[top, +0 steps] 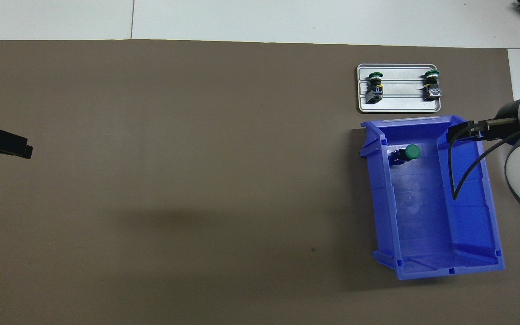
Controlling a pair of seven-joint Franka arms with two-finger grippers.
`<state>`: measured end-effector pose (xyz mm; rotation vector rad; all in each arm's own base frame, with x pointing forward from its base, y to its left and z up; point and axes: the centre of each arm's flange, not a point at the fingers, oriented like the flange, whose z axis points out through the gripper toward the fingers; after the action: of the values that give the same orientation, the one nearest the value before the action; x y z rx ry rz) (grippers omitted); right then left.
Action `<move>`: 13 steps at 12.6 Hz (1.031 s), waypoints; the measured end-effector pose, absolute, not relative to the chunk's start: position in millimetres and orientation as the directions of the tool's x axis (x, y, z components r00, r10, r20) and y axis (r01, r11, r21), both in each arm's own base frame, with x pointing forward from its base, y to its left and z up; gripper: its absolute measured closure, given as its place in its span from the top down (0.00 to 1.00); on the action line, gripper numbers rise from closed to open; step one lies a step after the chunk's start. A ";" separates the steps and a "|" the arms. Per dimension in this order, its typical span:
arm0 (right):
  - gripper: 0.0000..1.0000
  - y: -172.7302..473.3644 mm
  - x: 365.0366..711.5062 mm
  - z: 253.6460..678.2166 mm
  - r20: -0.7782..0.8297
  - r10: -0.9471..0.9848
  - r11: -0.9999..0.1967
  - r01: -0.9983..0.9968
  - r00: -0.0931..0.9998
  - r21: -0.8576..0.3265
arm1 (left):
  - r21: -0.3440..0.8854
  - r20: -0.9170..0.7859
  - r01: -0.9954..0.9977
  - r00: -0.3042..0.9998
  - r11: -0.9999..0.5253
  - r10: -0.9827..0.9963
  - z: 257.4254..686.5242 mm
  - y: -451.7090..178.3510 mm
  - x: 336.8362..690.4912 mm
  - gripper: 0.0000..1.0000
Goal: Place and press button with both arms
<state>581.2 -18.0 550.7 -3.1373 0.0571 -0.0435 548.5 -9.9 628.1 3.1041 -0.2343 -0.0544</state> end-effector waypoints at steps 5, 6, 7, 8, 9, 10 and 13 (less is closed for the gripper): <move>0.91 -31.3 582.3 546.4 0.007 -0.044 -0.999 -0.044 0.999 0.014 | 0.031 -0.033 -0.150 0.988 -0.988 -0.151 628.1 -9.9 548.5 1.00; 0.91 -32.0 582.4 549.6 -0.004 -0.043 -0.999 -0.043 0.999 0.014 | 0.031 -0.033 -0.150 0.988 -0.988 -0.151 628.1 -9.9 548.5 1.00; 0.91 -32.8 583.4 556.3 -0.024 -0.039 -0.999 -0.039 0.999 0.011 | 0.031 -0.033 -0.150 0.988 -0.988 -0.151 628.1 -9.9 548.5 1.00; 0.91 -33.2 587.3 565.9 -0.038 -0.035 -0.999 -0.035 0.999 0.007 | 0.031 -0.033 -0.150 0.988 -0.988 -0.151 628.1 -9.9 548.5 1.00; 0.92 -33.3 592.7 574.7 -0.045 -0.032 -0.999 -0.032 0.998 0.000 | 0.031 -0.033 -0.150 0.988 -0.988 -0.150 628.1 -9.9 548.5 1.00; 0.93 -32.8 596.9 578.9 -0.047 -0.026 -1.000 -0.026 0.999 -0.003 | 0.031 -0.033 -0.150 0.988 -0.988 -0.151 628.1 -9.9 548.5 1.00; 0.93 -54.8 599.4 585.7 -0.043 0.030 -0.999 0.031 0.999 0.026 | 0.031 -0.033 -0.150 0.988 -0.988 -0.151 628.1 -9.9 548.5 1.00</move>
<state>599.4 -54.8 585.7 -3.1675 -0.0483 0.0681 548.5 -9.9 628.1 3.1041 -0.2343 -0.0545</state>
